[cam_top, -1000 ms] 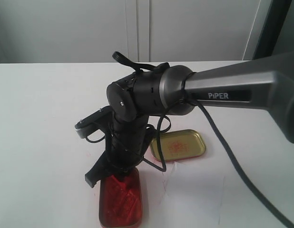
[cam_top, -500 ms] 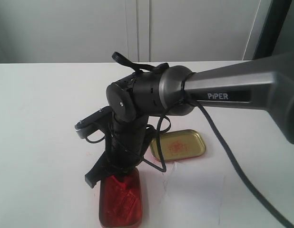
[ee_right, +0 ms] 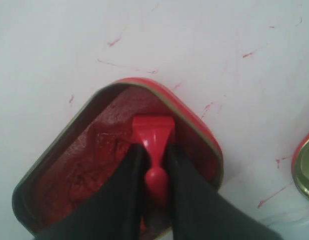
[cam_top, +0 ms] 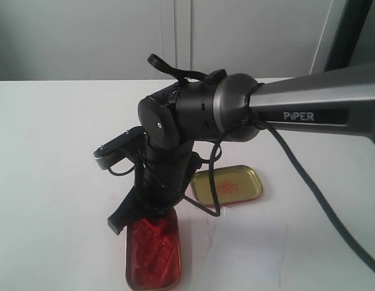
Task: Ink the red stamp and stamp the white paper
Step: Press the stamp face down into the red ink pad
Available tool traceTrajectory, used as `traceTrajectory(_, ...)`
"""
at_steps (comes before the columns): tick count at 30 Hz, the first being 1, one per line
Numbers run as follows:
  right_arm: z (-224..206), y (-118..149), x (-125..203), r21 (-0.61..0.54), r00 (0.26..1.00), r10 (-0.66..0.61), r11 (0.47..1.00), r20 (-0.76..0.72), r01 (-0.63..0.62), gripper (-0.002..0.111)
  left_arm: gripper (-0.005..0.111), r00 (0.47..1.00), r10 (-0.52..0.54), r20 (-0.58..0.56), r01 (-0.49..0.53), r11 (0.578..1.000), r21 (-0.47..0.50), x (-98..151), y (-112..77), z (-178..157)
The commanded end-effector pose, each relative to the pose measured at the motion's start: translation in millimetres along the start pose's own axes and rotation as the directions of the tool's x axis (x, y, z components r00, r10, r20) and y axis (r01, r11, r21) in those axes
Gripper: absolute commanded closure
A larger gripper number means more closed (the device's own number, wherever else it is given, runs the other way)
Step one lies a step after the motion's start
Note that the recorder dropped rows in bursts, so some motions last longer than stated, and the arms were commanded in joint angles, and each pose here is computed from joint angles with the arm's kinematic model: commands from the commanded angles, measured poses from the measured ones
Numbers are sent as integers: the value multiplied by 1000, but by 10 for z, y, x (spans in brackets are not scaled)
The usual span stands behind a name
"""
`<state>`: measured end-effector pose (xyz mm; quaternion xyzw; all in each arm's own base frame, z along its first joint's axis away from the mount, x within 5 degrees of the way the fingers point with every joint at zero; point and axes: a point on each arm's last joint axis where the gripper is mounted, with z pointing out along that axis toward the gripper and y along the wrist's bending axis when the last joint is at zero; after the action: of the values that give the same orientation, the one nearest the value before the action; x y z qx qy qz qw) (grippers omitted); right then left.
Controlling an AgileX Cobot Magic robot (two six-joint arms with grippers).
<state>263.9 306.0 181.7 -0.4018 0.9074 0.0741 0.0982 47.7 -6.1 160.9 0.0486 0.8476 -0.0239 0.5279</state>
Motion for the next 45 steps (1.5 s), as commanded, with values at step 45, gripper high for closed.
traceTrajectory(45,-246,14,12,-1,999,1,1000,39,0,108,107,1000,-2,-22,2,1000,1,43,-1,12)
